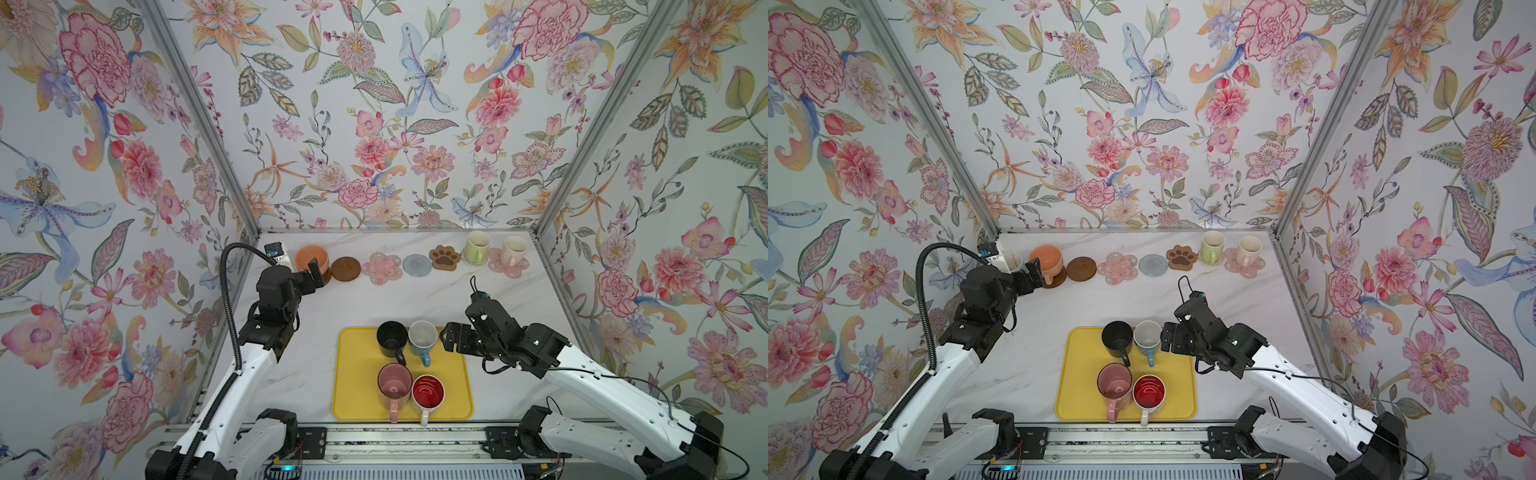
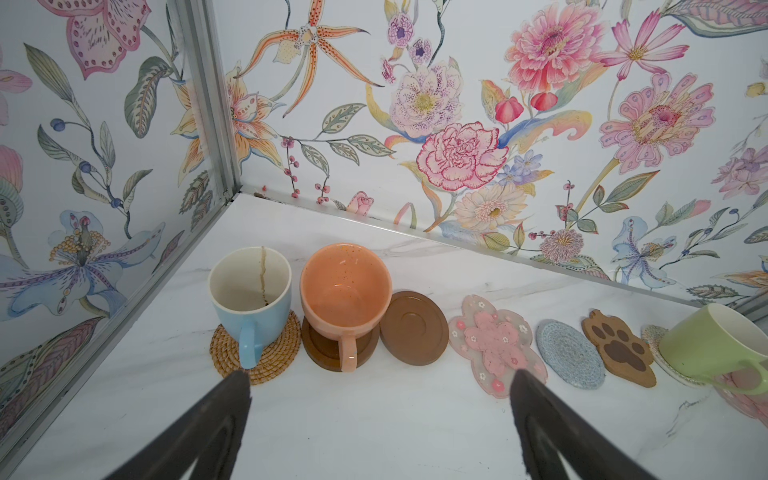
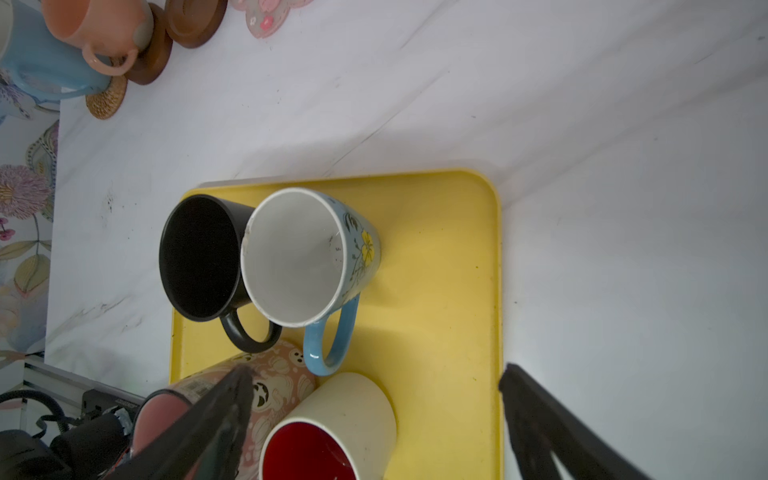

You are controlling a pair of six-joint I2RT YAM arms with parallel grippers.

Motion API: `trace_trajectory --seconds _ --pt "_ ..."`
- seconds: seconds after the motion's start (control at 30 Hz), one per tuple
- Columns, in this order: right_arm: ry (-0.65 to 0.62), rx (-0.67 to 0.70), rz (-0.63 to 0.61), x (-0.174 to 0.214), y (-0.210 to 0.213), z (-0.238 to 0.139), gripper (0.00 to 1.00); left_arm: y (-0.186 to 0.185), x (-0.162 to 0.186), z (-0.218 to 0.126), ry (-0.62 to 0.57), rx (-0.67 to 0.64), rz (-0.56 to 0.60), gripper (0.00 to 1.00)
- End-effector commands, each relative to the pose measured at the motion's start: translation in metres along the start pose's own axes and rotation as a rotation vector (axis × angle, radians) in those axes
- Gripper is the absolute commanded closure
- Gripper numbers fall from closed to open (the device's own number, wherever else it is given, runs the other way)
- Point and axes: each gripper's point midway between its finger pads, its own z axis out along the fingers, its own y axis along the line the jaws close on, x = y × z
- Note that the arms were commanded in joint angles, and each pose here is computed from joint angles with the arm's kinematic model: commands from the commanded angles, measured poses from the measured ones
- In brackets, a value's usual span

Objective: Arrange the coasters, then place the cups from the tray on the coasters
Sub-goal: 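Move the right gripper over the white mug while the left draws back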

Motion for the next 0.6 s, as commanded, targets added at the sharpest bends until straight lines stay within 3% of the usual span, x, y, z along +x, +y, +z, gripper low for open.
trace_trajectory --seconds 0.0,0.57 --pt "0.030 0.020 0.022 0.015 0.003 0.011 0.09 0.000 -0.007 -0.004 -0.035 0.008 -0.002 0.01" --pt "0.117 0.057 -0.120 0.046 0.031 0.053 0.31 0.000 -0.006 -0.006 -0.031 0.010 -0.006 0.01"
